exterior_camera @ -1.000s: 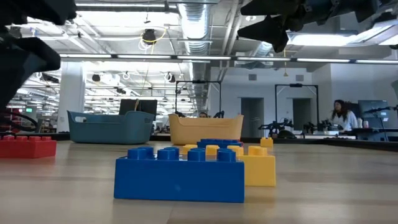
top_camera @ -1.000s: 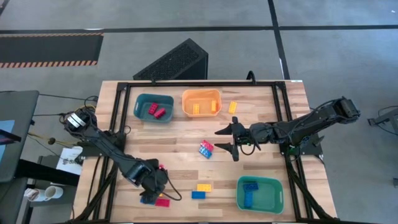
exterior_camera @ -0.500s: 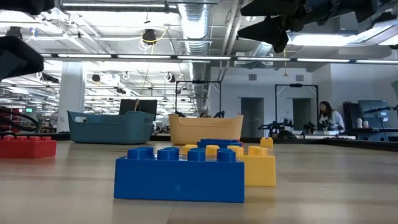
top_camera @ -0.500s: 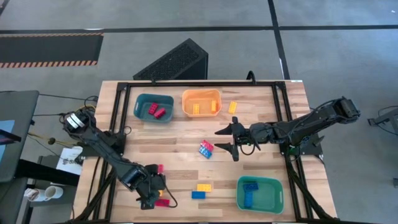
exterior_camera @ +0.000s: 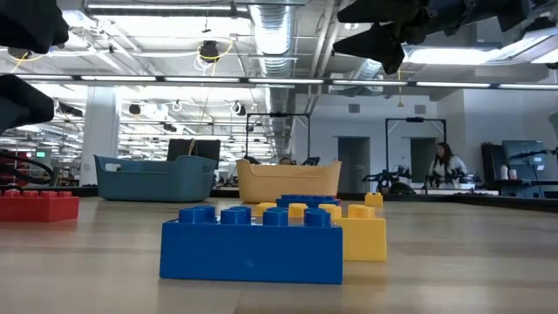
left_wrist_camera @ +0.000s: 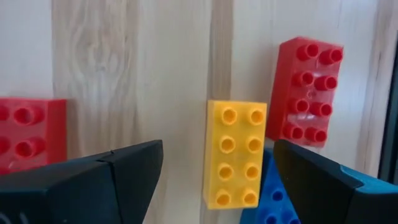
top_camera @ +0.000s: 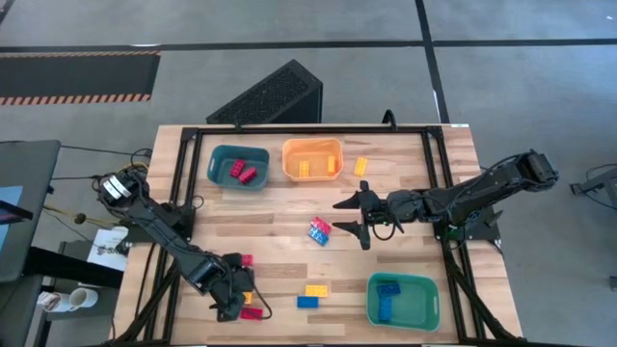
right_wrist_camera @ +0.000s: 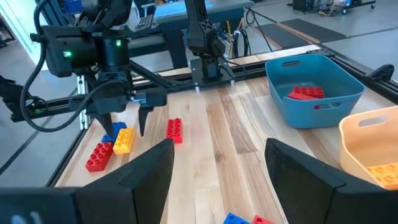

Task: Sort & place blocks by color
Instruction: Put the yellow game piece into the yellow bin

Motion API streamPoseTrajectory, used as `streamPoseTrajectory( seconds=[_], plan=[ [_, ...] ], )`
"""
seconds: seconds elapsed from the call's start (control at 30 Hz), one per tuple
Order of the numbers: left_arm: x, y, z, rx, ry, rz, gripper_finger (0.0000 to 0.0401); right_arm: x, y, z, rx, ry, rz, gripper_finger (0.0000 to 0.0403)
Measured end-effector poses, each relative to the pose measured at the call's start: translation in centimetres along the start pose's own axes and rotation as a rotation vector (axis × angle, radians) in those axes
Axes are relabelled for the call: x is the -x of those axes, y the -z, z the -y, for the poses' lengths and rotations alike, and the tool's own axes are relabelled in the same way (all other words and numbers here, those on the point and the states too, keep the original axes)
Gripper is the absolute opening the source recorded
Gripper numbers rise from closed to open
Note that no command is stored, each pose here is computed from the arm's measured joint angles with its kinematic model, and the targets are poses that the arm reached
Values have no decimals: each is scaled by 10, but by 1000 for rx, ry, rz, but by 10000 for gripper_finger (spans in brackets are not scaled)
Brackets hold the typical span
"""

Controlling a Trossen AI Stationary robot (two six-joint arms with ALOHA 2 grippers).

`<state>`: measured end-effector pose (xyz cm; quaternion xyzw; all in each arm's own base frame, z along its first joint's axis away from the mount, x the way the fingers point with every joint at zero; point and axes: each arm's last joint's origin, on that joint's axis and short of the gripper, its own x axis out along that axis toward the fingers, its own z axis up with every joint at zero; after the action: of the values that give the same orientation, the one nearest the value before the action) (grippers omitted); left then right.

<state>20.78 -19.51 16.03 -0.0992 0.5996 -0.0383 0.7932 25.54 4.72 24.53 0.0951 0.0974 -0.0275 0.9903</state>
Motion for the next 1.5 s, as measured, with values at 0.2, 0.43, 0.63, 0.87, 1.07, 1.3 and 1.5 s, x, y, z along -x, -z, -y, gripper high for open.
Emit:
streamPoseTrajectory(
  seconds=[0.2, 0.43, 0.63, 0.87, 1.07, 1.3, 1.5],
  plan=[
    [-1, -1, 0, 1, -5, 23, 288, 0, 0, 0, 0, 0, -2, 276],
    [-16, 2, 2, -13, -8, -28, 288, 0, 1, 0, 2, 2, -7, 276],
    [-24, 4, 1, -15, -38, -54, 288, 0, 1, 0, 2, 2, -7, 276],
    [-23, 3, -3, -44, -70, -62, 221, 0, 1, 0, 1, 2, -6, 276],
    [11, -15, -7, -95, -151, 25, 101, 0, 1, 0, -3, 2, -6, 276],
    [85, -33, -35, -123, -285, 402, 101, 0, 1, 0, 1, 2, -9, 276],
    [117, -56, -79, -182, -511, 712, 129, 0, 1, 0, 5, 2, -7, 276]
  ],
)
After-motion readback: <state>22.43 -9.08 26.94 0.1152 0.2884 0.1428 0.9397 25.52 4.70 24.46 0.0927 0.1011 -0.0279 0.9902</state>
